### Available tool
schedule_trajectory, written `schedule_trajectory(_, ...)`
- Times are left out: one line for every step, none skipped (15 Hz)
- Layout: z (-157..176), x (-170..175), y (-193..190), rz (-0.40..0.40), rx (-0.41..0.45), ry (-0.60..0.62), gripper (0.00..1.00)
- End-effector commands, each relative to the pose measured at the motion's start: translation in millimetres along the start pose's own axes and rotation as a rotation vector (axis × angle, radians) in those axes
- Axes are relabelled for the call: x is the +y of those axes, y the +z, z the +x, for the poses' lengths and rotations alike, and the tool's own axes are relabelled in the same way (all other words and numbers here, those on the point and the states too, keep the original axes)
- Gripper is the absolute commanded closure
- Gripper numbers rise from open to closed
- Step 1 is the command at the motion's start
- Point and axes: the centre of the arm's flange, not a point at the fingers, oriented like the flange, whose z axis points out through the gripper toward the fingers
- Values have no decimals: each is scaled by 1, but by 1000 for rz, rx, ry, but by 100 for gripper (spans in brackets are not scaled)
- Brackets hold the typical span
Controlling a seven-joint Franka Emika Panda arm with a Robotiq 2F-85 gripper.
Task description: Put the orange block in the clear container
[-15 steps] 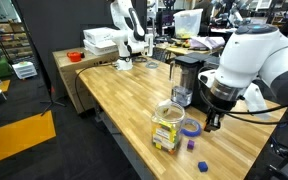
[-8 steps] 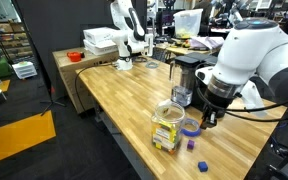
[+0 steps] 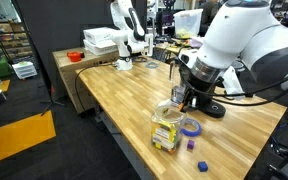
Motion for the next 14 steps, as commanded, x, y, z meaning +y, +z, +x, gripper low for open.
schedule_trajectory(21,5,9,-18,5,-74,93)
schedule_trajectory(25,5,10,-20,10,-86,93)
schedule_trajectory(30,6,9,-21,15,-98,93)
schedule_trajectory(34,6,10,-20,16,-109,93)
schedule_trajectory(38,6,12,-21,18,-120,93)
schedule_trajectory(40,7,13,-19,20,-128,93)
schedule_trajectory(42,6,15,-16,19,-136,93)
schedule_trajectory(42,6,17,-11,18,-140,93)
schedule_trajectory(42,5,20,-3,16,-145,93)
schedule_trajectory(41,4,24,3,12,-147,93)
schedule_trajectory(39,3,28,10,6,-148,93)
schedule_trajectory(37,2,32,18,-1,-147,93)
schedule_trajectory(35,1,35,23,-8,-146,93)
schedule_trajectory(33,0,39,28,-14,-147,93)
